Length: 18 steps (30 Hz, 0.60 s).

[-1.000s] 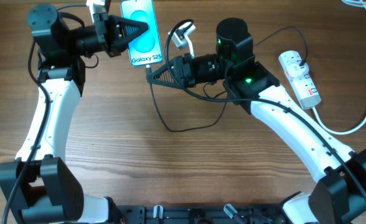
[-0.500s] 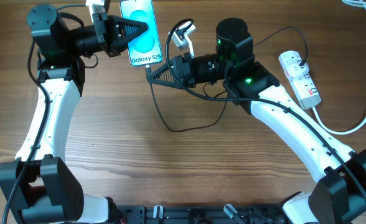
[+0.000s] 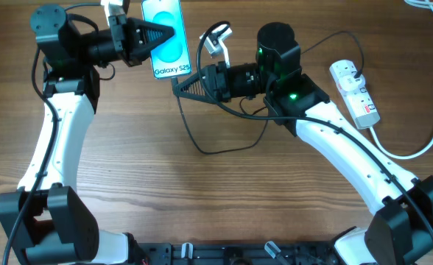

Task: Plug charger to phone and switch on socket

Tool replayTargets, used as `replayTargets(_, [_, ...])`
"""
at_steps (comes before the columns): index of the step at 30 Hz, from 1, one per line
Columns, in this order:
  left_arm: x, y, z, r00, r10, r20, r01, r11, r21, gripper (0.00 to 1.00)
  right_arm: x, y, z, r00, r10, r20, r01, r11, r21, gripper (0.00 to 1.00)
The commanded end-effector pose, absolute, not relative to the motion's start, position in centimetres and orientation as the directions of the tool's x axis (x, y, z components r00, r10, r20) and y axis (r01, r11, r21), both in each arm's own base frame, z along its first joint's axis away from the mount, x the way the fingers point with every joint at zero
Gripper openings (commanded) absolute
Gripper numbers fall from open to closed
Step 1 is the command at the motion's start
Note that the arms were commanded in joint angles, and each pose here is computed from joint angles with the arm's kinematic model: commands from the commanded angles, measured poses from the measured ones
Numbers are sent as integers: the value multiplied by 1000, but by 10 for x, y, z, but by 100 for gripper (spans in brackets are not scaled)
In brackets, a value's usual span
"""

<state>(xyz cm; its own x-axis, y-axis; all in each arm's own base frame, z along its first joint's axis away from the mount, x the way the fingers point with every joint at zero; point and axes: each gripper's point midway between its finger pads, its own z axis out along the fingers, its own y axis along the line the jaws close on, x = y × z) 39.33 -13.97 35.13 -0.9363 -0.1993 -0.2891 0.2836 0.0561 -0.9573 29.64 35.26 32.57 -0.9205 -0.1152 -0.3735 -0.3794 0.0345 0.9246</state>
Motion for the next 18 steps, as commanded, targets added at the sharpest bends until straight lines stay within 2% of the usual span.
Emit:
replayTargets(1, [361,-159,358,-941,-34,-336,336,12,-942,4,342,343,335,-896,82,-436,-426,114,898,4])
replayTargets(5, [359,-162,358,-941,-26,-336,336,9,-942,4,355,339,335,-885,139,-445,-426,144,893,4])
replayTargets(16, [359,-162,358,-941,-26,-336,336,9,-942,4,366,333,349,-843,196,-501,-482,137,865,4])
replayTargets(17, [360,-162,358,-941,-26,-336,336,9,-942,4,368,331,350,-841,199,-503,-484,137,864,19])
replayTargets(18, [360,-162,358,-941,-26,-336,336,9,-942,4,367,330,350,-842,191,-504,-487,132,864,57])
